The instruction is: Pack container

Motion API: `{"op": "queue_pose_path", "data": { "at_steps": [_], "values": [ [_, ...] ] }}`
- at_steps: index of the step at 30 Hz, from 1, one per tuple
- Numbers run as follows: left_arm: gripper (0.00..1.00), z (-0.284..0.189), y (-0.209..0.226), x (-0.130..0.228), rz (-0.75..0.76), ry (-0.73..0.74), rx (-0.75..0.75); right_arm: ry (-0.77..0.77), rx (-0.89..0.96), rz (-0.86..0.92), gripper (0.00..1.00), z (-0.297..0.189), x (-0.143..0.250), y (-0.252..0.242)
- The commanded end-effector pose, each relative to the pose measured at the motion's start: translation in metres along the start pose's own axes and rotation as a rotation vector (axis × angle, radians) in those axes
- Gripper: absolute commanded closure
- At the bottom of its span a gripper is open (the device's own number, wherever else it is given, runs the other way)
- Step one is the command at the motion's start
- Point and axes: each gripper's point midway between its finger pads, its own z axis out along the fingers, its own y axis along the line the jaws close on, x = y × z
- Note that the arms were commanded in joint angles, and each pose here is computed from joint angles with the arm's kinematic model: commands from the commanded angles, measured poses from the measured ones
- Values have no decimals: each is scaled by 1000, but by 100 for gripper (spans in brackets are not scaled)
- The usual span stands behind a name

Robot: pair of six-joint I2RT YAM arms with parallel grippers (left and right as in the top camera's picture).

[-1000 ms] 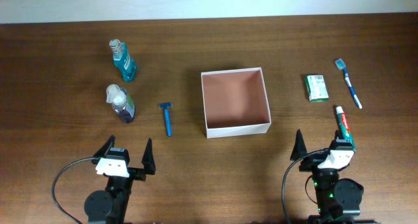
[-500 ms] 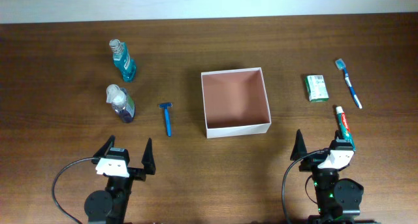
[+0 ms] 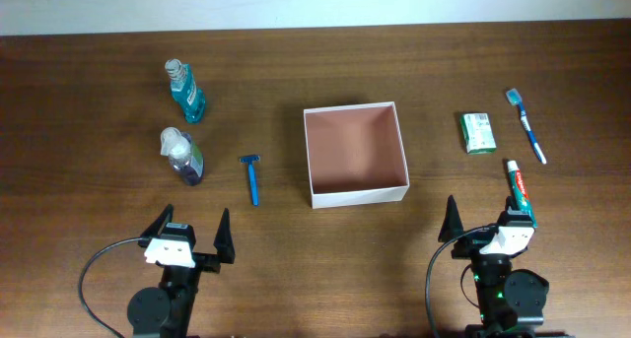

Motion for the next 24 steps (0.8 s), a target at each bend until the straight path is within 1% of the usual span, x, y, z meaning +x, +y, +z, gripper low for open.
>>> {"op": "queue_pose_path", "data": {
  "at_steps": [1, 11, 12, 14, 16, 18, 22, 24],
  "values": [
    [1, 0, 2, 1, 16, -2, -9, 0, 12, 11, 2, 0, 2, -2],
    [1, 0, -1, -4, 19, -22, 5, -1, 12, 11, 2, 0, 2, -2],
    [1, -1, -4, -9, 18, -41, 22, -1, 12, 11, 2, 0, 2, -2],
    [1, -2, -20, -18, 24, -78, 115, 0, 12, 11, 2, 0, 2, -2],
    [1, -5, -31, -26, 36, -111, 176, 0, 12, 11, 2, 0, 2, -2],
    [1, -8, -38, -36, 49, -147, 218, -1, 12, 11, 1, 0, 2, -2],
    [1, -16, -43, -66, 65, -199, 230, 0, 12, 11, 2, 0, 2, -2],
    [1, -22, -38, -84, 67, -217, 193, -1, 12, 11, 2, 0, 2, -2]
  ]
}}
